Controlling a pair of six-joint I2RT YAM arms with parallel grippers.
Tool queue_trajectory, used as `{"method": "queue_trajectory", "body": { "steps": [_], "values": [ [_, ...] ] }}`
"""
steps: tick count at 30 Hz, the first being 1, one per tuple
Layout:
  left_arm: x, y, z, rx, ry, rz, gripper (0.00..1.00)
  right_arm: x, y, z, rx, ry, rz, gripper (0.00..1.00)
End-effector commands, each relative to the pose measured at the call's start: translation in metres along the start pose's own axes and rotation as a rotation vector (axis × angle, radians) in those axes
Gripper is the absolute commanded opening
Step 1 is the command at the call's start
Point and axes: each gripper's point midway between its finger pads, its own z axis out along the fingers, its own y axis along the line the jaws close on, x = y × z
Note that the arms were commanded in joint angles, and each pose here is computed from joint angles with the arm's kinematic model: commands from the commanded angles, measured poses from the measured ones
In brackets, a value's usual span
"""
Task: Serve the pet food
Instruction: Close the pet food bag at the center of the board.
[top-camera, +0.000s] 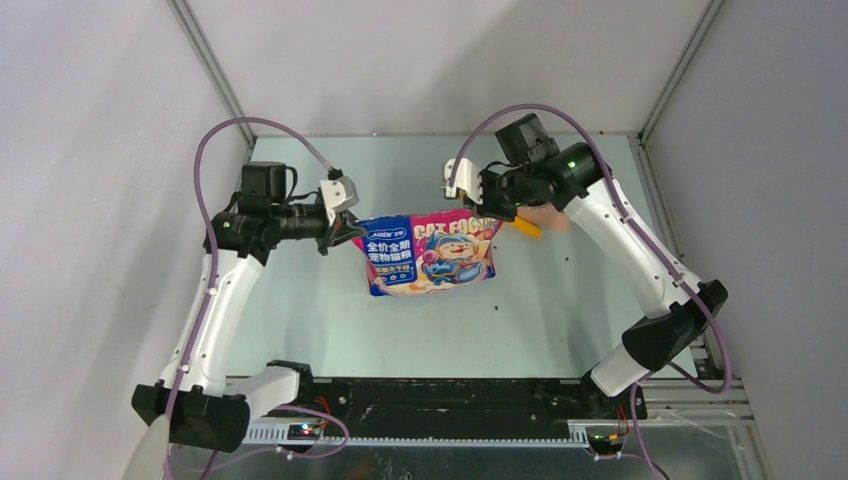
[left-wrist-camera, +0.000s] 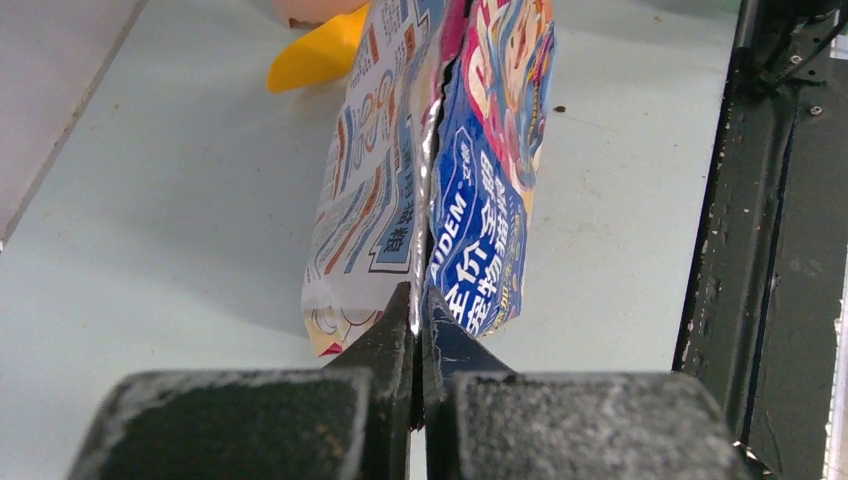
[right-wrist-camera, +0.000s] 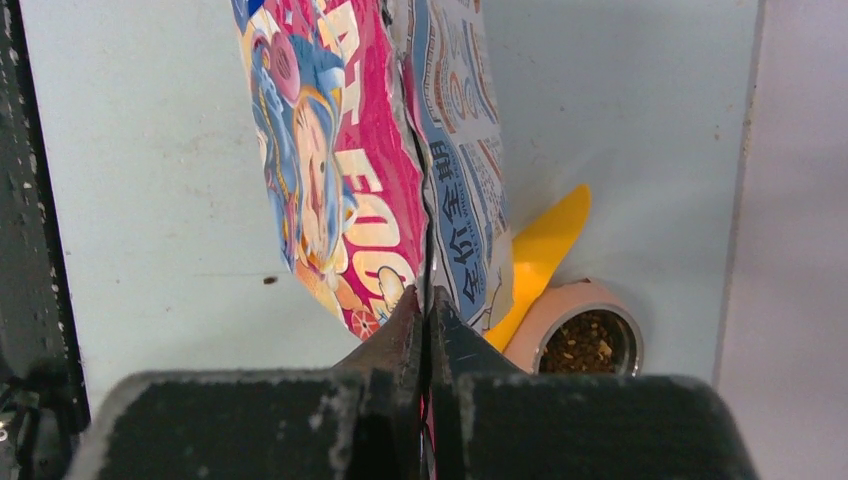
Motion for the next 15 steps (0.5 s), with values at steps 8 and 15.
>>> {"method": "queue_trajectory", "body": {
  "steps": [8, 15],
  "values": [
    [-0.070, 0.015, -0.028, -0.111, -0.116, 0.047, 0.00, -0.012, -0.011, -0.046, 0.113, 0.171, -0.123, 0.00],
    [-0.072, -0.002, -0.022, -0.048, -0.112, 0.042, 0.00, -0.047, 0.008, -0.028, 0.001, -0.034, -0.079, 0.41]
  ]
}}
